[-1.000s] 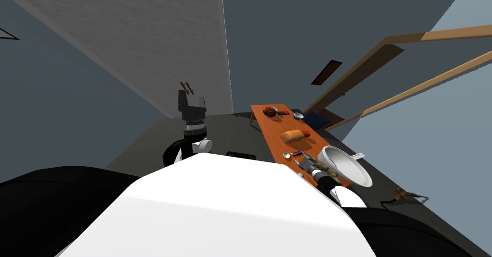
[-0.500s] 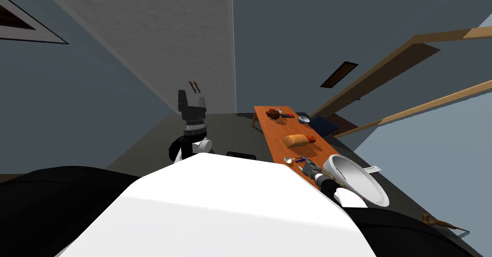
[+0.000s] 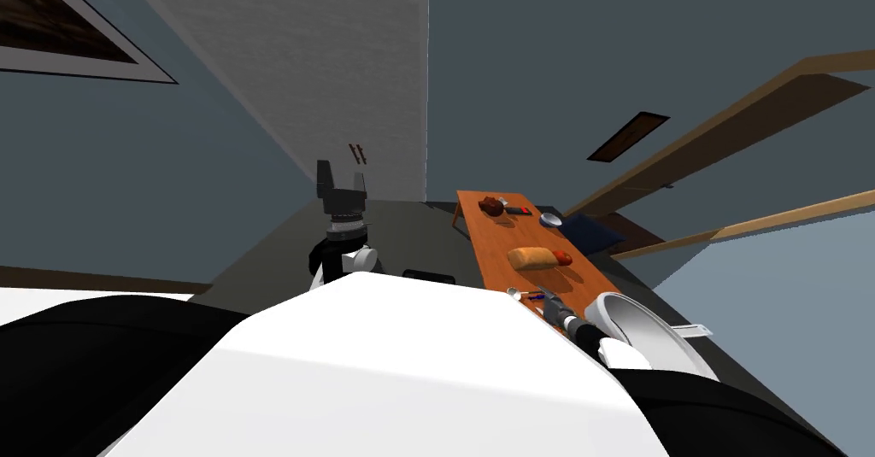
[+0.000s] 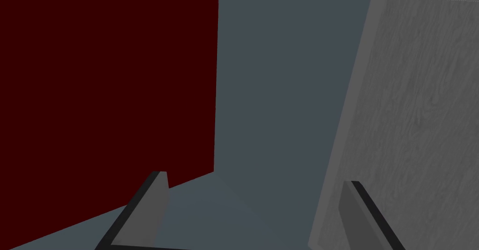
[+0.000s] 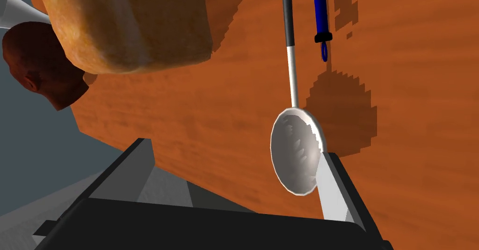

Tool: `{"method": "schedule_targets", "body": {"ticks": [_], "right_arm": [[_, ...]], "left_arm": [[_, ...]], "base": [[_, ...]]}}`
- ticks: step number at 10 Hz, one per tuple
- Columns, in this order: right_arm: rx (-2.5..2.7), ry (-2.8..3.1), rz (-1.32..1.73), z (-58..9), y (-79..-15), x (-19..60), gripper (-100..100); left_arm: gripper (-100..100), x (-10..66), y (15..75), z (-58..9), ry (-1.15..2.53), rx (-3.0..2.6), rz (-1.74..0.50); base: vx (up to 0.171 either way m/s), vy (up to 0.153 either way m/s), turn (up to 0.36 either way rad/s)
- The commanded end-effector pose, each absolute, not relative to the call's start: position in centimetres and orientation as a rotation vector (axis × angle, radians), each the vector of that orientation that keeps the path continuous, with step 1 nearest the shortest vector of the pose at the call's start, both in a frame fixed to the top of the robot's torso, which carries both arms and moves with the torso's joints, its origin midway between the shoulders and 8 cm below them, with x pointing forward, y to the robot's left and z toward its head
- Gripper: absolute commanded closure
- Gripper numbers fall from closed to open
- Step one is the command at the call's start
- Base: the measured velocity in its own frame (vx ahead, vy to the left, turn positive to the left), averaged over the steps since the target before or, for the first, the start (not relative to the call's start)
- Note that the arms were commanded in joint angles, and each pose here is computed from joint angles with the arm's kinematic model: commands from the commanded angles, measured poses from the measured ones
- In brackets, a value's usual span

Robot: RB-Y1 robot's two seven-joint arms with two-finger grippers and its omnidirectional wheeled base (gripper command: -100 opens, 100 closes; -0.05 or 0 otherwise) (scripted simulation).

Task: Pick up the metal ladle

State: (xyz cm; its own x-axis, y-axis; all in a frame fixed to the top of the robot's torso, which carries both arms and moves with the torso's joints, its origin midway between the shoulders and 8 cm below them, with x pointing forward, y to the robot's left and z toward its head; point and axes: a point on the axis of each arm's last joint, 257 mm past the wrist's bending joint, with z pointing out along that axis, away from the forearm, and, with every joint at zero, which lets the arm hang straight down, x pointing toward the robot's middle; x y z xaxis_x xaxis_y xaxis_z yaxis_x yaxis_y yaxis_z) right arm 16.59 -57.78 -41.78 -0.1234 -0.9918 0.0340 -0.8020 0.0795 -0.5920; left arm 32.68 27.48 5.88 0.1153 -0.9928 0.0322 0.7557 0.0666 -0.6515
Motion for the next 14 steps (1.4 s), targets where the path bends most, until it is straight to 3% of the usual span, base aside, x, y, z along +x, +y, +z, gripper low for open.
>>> {"method": "schedule_targets", "body": {"ticks": [1,13,14], "right_arm": [[-1.815,1.995,-0.669,-42.6,-57.9,15.8,-100],[-2.073,2.072,-0.282,-50.6,-54.7,6.8,-100],[-2.075,2.07,-0.279,-50.7,-54.6,6.8,0]], "left_arm": [[0,32.7,27.5,5.9,0.491,-0.601,-1.4],[0,32.7,27.5,5.9,0.491,-0.602,-1.4],[0,32.7,27.5,5.9,0.491,-0.602,-1.4]], "base": [[0.013,-0.047,0.089],[0.034,-0.065,0.122],[0.0,0.0,0.0]]}}
